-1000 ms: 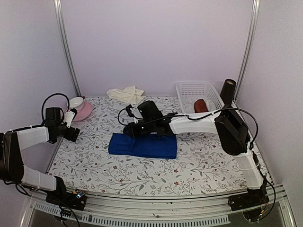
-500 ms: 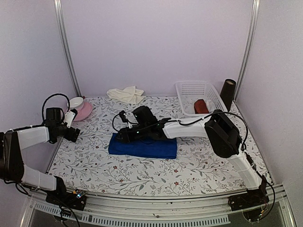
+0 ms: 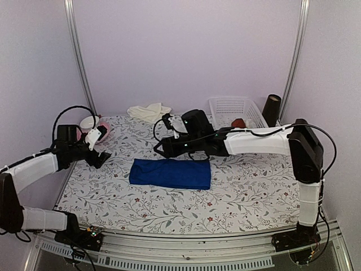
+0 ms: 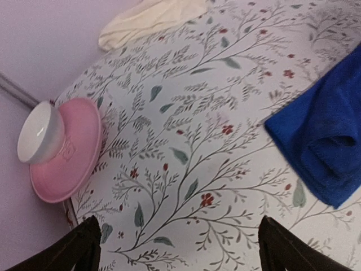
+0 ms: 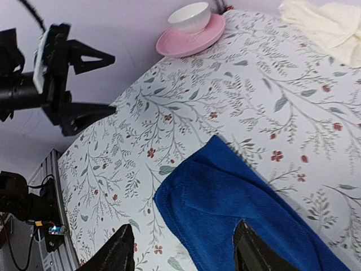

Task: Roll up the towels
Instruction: Fold the towel at the center of the board, then adjust the towel at the center of the board.

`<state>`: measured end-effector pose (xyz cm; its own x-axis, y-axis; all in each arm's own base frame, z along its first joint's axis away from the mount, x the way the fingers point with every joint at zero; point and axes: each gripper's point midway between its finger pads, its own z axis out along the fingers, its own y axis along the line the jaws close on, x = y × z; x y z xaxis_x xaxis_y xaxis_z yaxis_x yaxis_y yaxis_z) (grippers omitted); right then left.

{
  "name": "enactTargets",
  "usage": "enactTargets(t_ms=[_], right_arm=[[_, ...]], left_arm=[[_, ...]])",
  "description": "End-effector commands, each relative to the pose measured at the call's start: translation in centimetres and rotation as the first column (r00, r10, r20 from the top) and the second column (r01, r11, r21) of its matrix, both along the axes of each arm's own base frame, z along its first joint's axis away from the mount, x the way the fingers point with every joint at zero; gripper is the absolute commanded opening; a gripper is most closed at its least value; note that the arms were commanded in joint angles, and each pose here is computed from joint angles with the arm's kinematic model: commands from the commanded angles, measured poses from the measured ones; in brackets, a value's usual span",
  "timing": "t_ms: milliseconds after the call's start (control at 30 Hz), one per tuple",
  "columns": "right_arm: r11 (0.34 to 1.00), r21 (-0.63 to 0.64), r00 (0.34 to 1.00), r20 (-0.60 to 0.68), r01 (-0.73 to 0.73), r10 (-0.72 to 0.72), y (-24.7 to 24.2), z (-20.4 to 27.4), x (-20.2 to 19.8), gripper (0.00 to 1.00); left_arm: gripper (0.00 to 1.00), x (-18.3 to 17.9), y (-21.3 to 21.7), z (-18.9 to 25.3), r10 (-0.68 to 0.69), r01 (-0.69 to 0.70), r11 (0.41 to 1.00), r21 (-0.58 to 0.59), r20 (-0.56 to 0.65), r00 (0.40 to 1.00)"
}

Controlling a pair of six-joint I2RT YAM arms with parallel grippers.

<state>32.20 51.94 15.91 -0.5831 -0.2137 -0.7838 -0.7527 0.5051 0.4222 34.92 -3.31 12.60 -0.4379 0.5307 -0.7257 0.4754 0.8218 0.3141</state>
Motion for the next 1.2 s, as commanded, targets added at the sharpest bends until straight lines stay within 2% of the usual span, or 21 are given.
enactTargets(t_ms=[0, 100, 200, 267, 500, 633, 833, 1067, 1167], right_arm=[[0.986, -0.071, 0.987, 0.076, 0.149, -0.143, -6.6, 2.0, 2.0, 0.62], [0.975, -0.090, 0.979, 0.029, 0.203, -0.201, -10.8, 1.5, 1.9, 0.62], [0.962, -0.124, 0.969, 0.011, 0.245, -0.245, -13.6, 1.3, 1.2, 0.63], [0.950, -0.175, 0.965, 0.010, 0.258, -0.261, -15.3, 0.0, 0.4, 0.64], [0.934, -0.207, 0.957, 0.043, 0.291, -0.288, -18.4, 0.1, -0.8, 0.65], [0.927, -0.213, 0.951, 0.059, 0.308, -0.302, -19.4, 0.1, -0.5, 0.65], [0.928, -0.200, 0.949, 0.066, 0.314, -0.307, -20.0, -0.1, -0.7, 0.65], [0.926, -0.202, 0.948, 0.055, 0.319, -0.315, -20.3, -0.9, -0.9, 0.65], [0.926, -0.198, 0.947, 0.057, 0.320, -0.315, -20.3, -0.7, -1.0, 0.65]], left_arm=[[0.97, -3.5, -8.0, 3.8, -0.391, 0.388, 0.920, 0.051, 0.195, 0.900], [0.97, -5.0, -11.2, 3.7, -0.495, 0.472, 0.869, 0.149, 0.260, 0.829], [0.97, -5.5, -13.5, 1.9, -0.568, 0.521, 0.820, 0.237, 0.225, 0.791], [0.93, -5.3, -14.5, 0.4, -0.593, 0.534, 0.795, 0.287, 0.181, 0.785], [0.75, -3.7, -16.8, -2.7, -0.613, 0.536, 0.756, 0.375, 0.118, 0.782], [0.74, -4.2, -18.3, -4.0, -0.653, 0.568, 0.713, 0.411, 0.095, 0.751], [0.63, -2.9, -18.2, -4.7, -0.627, 0.513, 0.716, 0.474, 0.111, 0.771], [0.48, -2.3, -18.6, -4.9, -0.628, 0.506, 0.713, 0.485, 0.121, 0.769], [0.46, -2.2, -18.8, -5.3, -0.638, 0.518, 0.700, 0.491, 0.106, 0.763]])
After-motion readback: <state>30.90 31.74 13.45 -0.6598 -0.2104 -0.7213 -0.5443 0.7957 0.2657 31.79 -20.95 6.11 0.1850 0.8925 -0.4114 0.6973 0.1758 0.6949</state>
